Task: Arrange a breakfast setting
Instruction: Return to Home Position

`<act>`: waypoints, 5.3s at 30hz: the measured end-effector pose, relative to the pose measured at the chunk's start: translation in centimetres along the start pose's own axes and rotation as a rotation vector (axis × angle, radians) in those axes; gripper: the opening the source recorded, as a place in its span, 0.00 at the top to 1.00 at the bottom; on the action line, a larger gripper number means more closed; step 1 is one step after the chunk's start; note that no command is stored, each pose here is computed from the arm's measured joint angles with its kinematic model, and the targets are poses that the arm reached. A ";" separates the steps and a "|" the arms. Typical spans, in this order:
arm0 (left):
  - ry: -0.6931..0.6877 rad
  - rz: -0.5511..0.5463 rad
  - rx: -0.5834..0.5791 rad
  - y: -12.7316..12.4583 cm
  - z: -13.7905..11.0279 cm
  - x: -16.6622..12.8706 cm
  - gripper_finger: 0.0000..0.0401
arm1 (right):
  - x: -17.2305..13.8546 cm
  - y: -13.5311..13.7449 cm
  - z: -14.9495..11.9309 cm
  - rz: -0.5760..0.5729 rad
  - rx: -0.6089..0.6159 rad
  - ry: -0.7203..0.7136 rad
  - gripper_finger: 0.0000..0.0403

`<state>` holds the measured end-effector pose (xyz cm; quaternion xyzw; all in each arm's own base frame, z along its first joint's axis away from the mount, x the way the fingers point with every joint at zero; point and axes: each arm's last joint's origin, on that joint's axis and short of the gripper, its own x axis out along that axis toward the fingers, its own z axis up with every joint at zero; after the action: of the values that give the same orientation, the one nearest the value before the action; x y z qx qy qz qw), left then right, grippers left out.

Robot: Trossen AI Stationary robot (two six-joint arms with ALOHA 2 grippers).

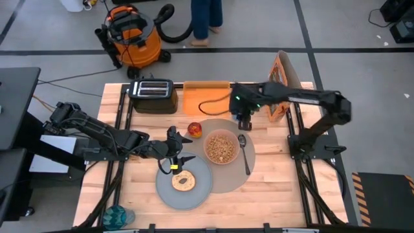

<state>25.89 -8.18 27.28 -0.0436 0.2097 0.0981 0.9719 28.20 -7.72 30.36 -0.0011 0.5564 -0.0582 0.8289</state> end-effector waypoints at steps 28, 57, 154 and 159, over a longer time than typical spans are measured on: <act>-0.158 0.037 -0.023 0.1 1.6 0.0 0.21 | -0.2 7.0 -13.6 0.432 -0.177 -0.782 0.91; -0.354 -0.046 0.024 8.0 -9.1 -7.4 0.21 | 3.1 6.8 -22.0 0.451 -0.070 -1.124 0.98; -0.485 -0.137 -0.008 12.1 -14.5 -8.6 0.21 | 5.3 6.1 -22.5 0.145 0.085 -1.171 0.94; -0.486 -0.138 -0.008 12.1 -14.5 -8.6 0.21 | 5.3 6.1 -22.5 0.145 0.085 -1.171 0.94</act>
<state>9.86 0.32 17.19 -0.0369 -0.0340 0.0401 0.9979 9.99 -0.78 16.54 0.0381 0.0022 -0.0133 0.9992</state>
